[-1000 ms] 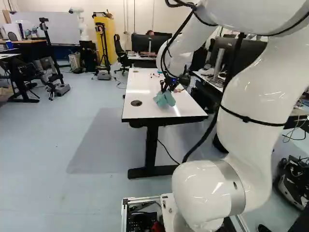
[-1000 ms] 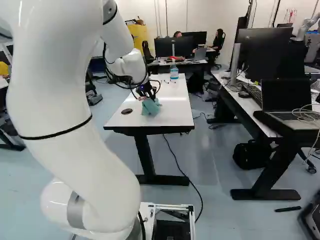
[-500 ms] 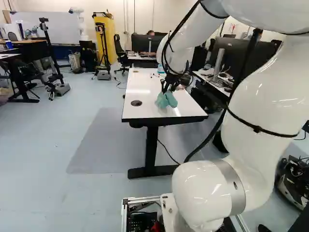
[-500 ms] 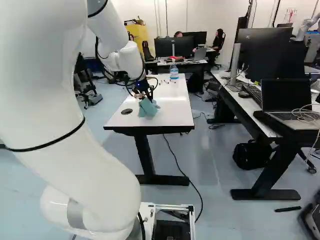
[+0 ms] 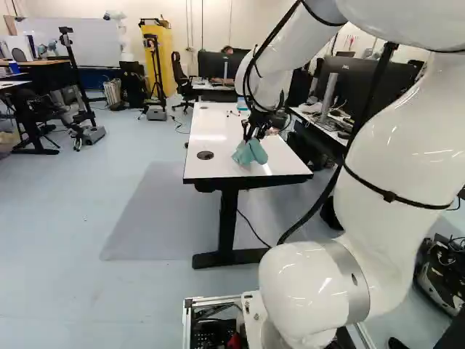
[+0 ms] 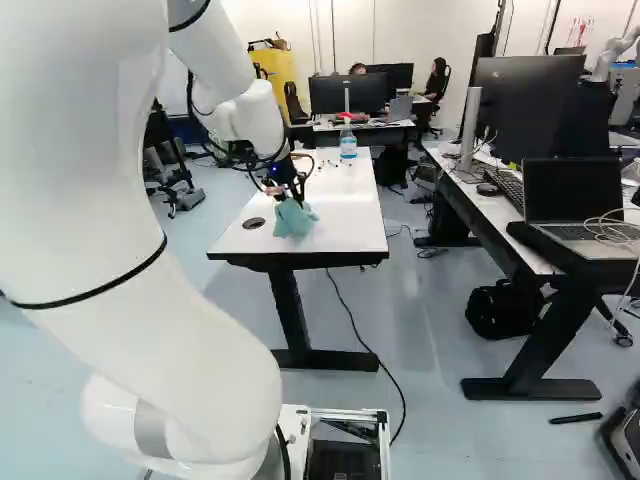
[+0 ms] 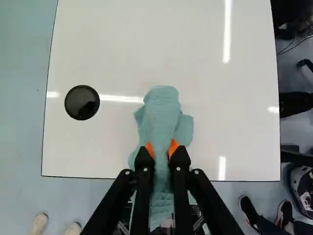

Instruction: Clean the table with the green towel

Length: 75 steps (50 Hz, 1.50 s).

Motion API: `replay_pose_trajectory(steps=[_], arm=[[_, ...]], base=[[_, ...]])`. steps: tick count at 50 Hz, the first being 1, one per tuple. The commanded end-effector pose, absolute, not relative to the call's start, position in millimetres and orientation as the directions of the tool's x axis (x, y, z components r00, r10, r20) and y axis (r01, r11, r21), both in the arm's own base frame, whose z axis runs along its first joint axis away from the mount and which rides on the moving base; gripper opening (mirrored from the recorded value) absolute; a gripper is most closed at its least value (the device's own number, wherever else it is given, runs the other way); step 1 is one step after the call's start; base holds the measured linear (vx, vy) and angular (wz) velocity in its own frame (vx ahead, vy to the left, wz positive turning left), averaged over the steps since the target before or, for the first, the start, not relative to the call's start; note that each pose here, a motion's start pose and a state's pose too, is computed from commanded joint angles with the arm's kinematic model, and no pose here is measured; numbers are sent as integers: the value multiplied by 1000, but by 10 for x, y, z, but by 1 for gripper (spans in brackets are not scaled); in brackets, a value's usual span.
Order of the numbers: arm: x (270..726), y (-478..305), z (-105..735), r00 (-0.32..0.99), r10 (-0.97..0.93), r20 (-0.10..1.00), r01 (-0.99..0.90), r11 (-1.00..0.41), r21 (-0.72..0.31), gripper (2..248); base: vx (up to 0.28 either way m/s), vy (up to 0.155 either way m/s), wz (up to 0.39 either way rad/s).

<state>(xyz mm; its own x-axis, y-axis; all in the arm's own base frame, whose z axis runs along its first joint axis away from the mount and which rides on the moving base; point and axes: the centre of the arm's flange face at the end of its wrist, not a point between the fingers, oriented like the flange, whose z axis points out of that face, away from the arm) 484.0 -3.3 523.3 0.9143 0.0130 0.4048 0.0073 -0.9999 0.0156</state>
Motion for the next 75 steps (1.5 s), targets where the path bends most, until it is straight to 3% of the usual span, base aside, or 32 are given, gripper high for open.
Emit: replay_pose_trajectory(steps=[33,75], arm=[[5042,-571,5234,909,-84,409,-99,-995,16,47],[5244,-157,5238,867,-6,499,-16,-1000,16,47]], base=[[0,0,0],[0,0,0]])
